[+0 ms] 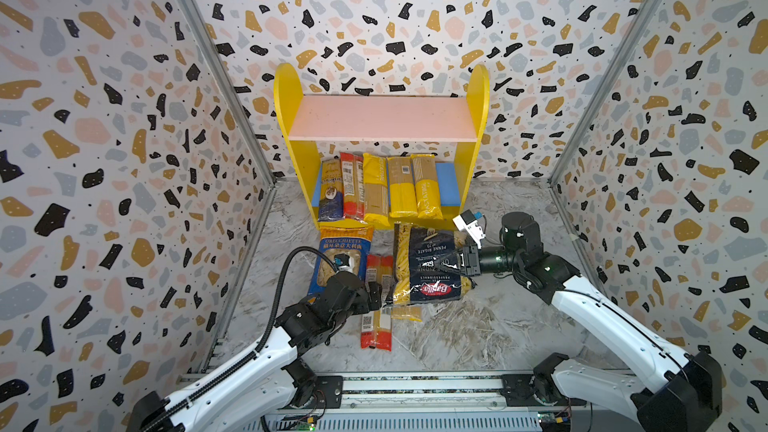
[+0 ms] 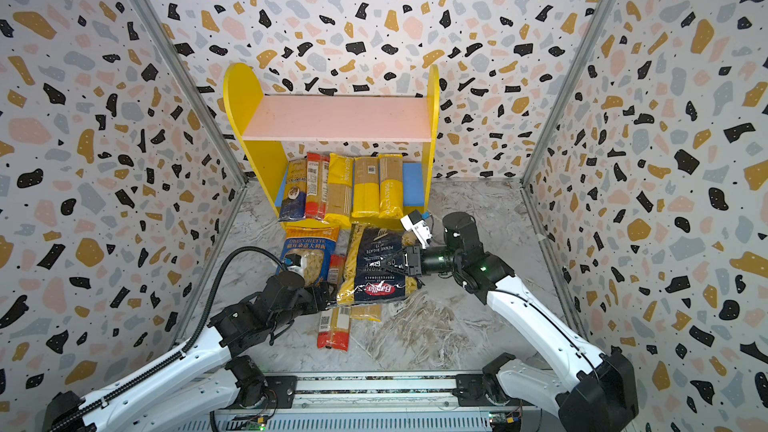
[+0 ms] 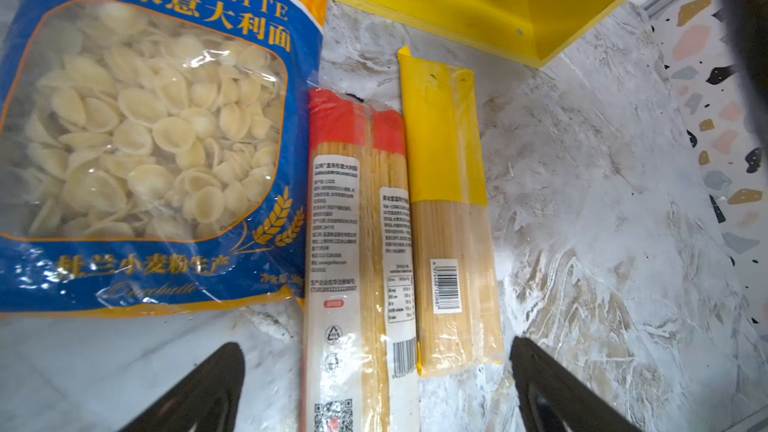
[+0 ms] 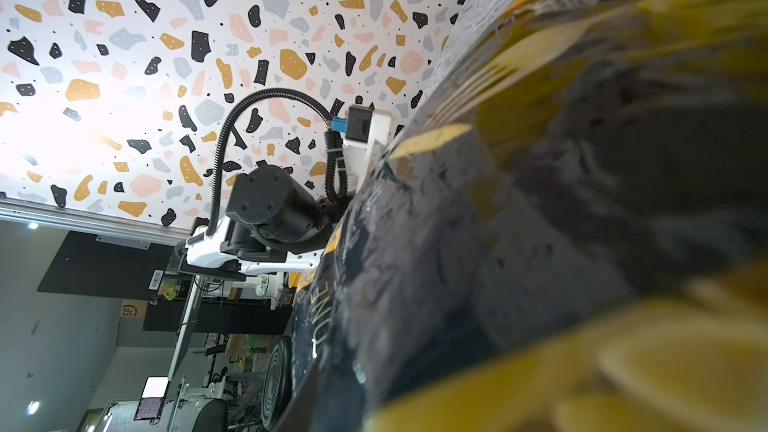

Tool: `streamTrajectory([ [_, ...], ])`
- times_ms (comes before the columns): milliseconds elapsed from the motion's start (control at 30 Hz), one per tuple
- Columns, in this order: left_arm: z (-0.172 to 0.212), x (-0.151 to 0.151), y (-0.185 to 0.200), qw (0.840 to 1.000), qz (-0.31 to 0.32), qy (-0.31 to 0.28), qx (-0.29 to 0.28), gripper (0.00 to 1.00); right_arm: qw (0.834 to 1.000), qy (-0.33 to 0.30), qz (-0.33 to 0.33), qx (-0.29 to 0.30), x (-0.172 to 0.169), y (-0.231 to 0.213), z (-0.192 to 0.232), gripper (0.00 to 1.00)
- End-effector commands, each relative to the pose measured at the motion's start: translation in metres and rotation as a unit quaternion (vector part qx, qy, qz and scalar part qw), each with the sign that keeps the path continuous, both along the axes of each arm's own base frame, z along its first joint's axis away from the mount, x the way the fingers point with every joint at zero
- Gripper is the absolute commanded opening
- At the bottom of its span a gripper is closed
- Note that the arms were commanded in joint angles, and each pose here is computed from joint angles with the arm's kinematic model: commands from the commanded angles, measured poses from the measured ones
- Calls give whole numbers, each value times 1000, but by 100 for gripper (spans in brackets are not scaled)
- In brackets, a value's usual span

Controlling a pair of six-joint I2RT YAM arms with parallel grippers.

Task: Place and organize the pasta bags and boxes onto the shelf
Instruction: 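Lift the black penne bag with the right gripper toward the shelf, then raise the penne bag onto the pink upper shelf with the right gripper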

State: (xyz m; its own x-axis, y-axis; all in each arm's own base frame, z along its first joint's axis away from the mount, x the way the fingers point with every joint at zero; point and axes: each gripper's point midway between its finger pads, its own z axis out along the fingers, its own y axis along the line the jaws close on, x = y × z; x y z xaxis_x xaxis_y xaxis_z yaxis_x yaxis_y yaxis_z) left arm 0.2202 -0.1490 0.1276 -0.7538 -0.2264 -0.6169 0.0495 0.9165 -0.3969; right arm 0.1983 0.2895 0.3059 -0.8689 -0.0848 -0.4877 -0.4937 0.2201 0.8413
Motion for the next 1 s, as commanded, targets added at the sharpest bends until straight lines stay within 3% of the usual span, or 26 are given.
streamTrajectory([
  [0, 0, 1, 2, 1000, -10, 3, -4, 100, 968, -219, 43, 117, -16, 5, 129, 16],
  [400, 21, 21, -6, 1000, -23, -6, -7, 100, 946, -283, 64, 145, 9, 39, 216, 15],
  [667, 40, 39, -19, 999, -39, -20, -11, 100, 923, -338, 75, 166, 31, 61, 284, 15],
  [800, 48, 45, -24, 999, -45, -24, -15, 100, 909, -364, 73, 189, 38, 58, 313, 15],
  [967, 50, 51, -26, 998, -49, -24, -17, 100, 907, -363, 52, 206, 75, 37, 318, 15],
])
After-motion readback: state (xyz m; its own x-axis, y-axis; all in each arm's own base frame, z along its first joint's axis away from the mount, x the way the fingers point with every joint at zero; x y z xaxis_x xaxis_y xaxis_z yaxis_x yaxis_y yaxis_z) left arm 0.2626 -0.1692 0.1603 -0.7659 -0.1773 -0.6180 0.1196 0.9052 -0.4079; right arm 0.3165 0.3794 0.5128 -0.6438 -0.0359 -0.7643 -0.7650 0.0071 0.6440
